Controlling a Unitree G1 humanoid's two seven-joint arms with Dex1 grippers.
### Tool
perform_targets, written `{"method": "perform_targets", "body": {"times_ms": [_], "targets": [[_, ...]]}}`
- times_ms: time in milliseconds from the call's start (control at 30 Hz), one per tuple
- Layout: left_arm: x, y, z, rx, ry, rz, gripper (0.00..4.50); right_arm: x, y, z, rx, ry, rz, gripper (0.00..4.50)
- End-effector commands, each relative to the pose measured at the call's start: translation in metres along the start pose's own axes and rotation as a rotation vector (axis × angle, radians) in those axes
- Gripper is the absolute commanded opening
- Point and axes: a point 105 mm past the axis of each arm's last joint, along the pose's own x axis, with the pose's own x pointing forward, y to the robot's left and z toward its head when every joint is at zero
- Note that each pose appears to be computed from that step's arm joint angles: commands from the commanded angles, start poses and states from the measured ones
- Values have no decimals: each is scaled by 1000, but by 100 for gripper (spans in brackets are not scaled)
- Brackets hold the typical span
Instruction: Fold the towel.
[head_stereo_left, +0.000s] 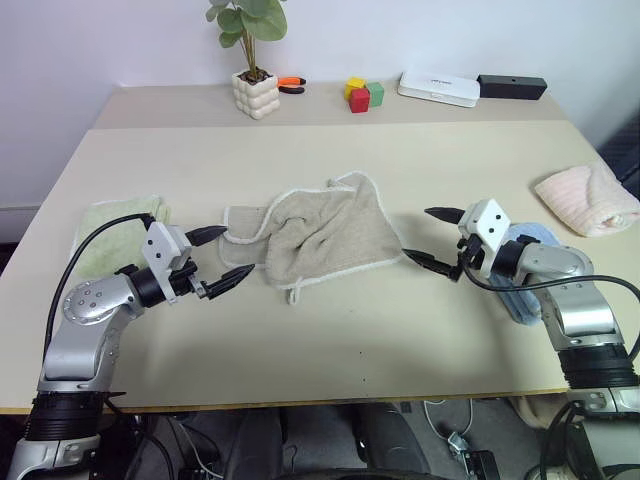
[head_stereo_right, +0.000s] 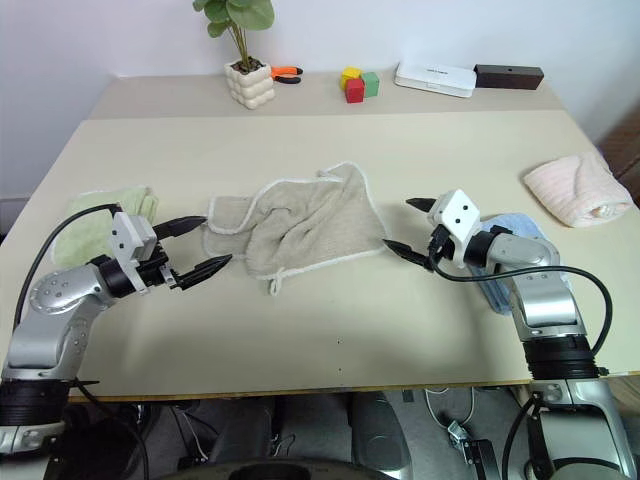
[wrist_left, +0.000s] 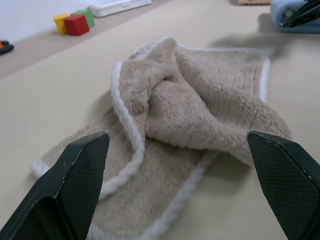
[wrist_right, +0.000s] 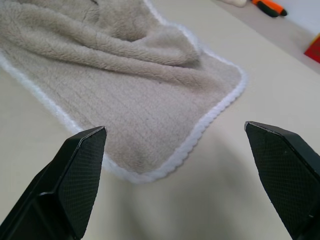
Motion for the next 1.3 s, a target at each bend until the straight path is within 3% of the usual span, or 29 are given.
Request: {"method": "perform_targets", "body": {"times_ms": [33,267,600,867,1100,1300], "targets": [[-4,5,7,37,-13,8,448,1,-6,15,-37,-43,-19,450],[-11,2,-1,67,32,-36,448,-2,-10,14,-49,-35,-35,450],[-23,6,-36,171,156,-82,448,18,-1,30,-53,-107,-39,450],[-8,14,-62,124,203,-16,448,19,11,35,-26,-145,-40,450],[4,20,-66,103,187,-10,448,24,17,40,-20,-166,-56,450],[8,7,-83,98,272,-128,448,23,14,44,-27,-181,-83,450]]}}
